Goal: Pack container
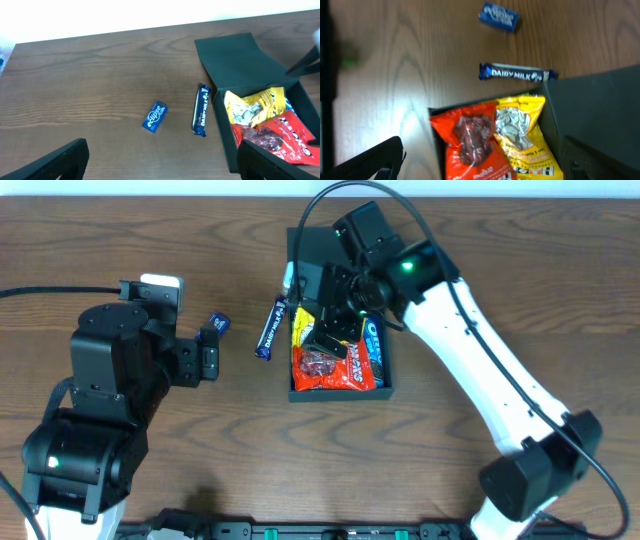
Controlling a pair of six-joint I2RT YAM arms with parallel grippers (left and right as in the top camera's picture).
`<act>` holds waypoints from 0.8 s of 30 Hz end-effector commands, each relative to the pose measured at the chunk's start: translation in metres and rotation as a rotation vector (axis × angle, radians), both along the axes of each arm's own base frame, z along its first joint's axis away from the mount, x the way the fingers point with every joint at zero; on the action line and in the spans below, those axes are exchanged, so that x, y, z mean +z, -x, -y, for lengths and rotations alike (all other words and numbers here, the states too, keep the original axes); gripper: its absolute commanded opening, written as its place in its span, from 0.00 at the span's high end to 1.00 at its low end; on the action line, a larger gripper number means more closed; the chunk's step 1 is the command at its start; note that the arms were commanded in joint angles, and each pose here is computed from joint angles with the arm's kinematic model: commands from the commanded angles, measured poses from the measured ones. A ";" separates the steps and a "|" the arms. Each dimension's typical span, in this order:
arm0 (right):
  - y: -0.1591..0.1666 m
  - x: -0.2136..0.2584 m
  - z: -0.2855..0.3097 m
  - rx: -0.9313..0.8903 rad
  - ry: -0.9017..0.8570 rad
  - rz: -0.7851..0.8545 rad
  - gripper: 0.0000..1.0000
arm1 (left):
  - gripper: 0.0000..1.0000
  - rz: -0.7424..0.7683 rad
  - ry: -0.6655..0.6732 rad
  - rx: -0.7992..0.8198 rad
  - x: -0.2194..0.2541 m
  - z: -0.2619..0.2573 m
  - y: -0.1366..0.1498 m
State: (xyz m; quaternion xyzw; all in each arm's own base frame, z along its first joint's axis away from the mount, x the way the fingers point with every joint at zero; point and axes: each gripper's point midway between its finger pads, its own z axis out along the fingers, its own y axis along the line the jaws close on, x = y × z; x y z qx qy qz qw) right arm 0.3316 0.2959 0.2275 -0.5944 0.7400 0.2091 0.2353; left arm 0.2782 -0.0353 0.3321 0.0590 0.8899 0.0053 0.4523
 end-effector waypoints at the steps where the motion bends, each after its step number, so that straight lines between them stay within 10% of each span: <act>1: 0.011 0.021 -0.011 0.012 -0.084 -0.024 0.01 | 0.05 0.026 -0.003 -0.006 0.010 -0.001 0.001; 15: 0.005 0.027 -0.008 -0.002 -0.096 0.002 0.06 | 0.05 -0.006 -0.008 -0.008 0.001 0.001 -0.007; 24: -0.026 0.025 0.027 -0.149 -0.075 -0.001 0.15 | 0.05 -0.057 -0.038 -0.023 -0.031 0.013 -0.072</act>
